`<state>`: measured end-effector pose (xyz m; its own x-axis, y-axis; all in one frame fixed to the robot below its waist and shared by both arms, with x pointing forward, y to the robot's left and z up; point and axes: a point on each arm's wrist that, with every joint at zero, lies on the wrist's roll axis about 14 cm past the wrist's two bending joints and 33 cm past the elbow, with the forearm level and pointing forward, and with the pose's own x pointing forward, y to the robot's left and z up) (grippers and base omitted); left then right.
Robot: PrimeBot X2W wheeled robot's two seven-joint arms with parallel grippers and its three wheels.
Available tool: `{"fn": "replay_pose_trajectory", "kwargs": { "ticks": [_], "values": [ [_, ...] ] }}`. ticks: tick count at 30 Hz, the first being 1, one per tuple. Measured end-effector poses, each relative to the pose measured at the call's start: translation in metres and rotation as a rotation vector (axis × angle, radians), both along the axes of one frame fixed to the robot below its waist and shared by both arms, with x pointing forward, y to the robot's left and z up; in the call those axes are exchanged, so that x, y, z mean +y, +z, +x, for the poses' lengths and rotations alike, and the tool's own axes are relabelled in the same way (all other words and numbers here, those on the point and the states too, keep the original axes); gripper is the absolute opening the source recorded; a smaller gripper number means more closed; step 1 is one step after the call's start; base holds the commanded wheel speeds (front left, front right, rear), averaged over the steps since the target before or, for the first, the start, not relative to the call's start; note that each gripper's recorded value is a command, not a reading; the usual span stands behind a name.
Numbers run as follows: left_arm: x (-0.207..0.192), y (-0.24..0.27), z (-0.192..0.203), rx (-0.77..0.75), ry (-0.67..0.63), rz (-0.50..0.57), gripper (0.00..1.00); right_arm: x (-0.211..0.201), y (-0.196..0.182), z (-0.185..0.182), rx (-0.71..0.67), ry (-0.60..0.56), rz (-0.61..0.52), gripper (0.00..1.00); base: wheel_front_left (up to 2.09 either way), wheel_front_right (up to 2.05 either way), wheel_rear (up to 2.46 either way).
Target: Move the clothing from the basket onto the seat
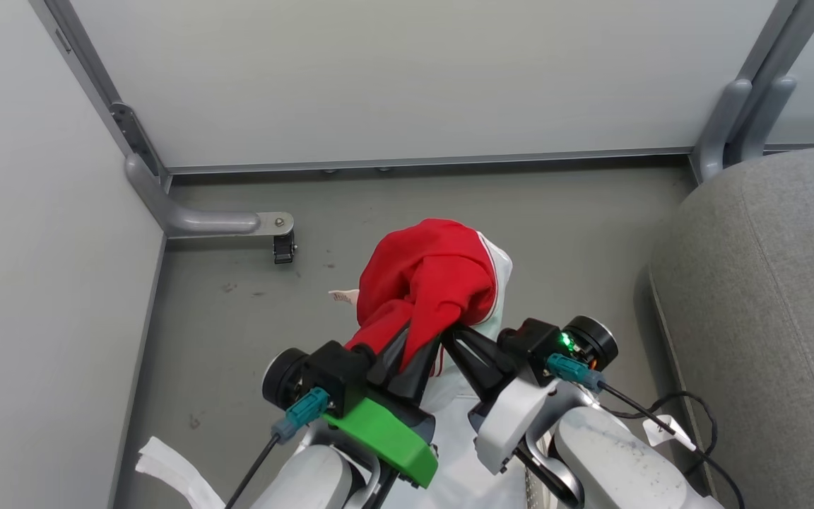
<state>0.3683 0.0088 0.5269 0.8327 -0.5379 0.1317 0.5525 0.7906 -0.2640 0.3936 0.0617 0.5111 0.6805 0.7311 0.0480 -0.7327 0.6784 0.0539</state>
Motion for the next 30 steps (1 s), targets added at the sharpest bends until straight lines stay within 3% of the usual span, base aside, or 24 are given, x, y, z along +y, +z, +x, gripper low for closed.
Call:
{"fn": "replay_pose_trajectory", "kwargs": {
  "ticks": [10, 11, 12, 13, 30],
  "values": [
    [-0.013, -0.003, 0.009, 0.009, -0.029, -0.003, 0.0, -0.043, 0.0, 0.008, 0.022, -0.141, 0.041, 0.0, 0.0, 0.0, 0.0],
    [-0.016, -0.002, 0.01, 0.001, -0.038, 0.001, 0.07, -0.049, 0.0, 0.008, 0.021, -0.161, 0.046, 0.0, 0.0, 0.0, 0.0],
    [-0.018, 0.001, 0.012, -0.009, -0.043, 0.0, 0.6, -0.056, 0.001, 0.008, 0.02, -0.181, 0.052, 0.0, 0.0, 0.0, 0.0],
    [-0.021, 0.001, 0.013, -0.01, -0.049, -0.002, 1.0, -0.061, 0.001, 0.008, 0.02, -0.198, 0.056, 0.0, 0.0, 0.0, 0.0],
    [-0.106, -0.007, 0.013, -0.015, -0.291, 0.005, 1.0, -0.18, 0.017, -0.017, -0.013, -0.56, 0.128, 0.0, 0.0, 0.0, 0.0]
  ]
}}
